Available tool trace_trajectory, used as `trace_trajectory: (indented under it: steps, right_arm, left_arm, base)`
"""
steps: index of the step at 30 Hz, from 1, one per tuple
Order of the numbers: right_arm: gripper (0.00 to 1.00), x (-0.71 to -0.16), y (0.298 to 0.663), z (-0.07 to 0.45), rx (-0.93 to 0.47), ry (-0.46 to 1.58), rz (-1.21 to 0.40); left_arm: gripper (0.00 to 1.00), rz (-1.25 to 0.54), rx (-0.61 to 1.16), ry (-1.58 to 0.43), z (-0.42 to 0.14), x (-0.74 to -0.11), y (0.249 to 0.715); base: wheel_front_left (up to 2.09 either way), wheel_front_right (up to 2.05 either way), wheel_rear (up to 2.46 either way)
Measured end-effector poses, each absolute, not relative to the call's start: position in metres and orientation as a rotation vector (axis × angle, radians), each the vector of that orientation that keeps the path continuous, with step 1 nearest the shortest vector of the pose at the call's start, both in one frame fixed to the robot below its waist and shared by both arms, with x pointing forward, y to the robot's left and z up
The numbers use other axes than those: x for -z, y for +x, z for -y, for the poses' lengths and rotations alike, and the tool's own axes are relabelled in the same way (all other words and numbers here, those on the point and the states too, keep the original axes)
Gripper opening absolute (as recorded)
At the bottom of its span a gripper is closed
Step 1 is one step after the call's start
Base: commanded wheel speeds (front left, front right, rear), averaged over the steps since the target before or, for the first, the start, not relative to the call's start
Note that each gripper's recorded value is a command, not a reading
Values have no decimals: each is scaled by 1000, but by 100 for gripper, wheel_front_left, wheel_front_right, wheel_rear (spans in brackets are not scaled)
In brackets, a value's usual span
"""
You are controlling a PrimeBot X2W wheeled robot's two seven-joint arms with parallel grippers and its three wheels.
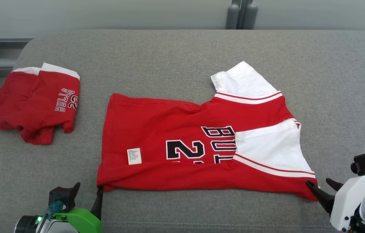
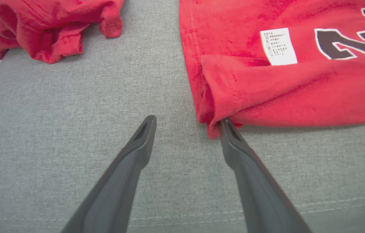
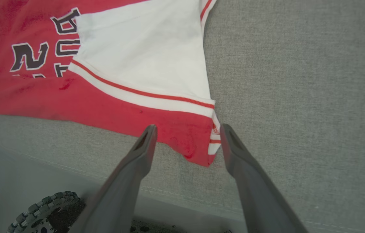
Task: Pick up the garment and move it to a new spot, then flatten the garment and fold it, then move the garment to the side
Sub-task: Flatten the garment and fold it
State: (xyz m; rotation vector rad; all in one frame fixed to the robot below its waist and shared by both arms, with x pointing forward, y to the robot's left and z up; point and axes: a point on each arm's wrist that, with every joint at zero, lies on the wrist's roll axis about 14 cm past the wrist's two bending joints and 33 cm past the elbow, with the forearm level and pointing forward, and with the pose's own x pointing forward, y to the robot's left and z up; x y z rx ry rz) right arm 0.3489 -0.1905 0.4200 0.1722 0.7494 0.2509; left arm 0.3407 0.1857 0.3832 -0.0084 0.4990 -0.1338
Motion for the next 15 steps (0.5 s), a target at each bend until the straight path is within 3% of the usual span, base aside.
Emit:
trace_trajectory:
  steps: [15]
  right_arm:
    - [100,-477,365,165,-232,249,-353]
  left_arm:
    - [100,-129,-2,-102,-198,-465,354]
  base:
    - [0,0,0]
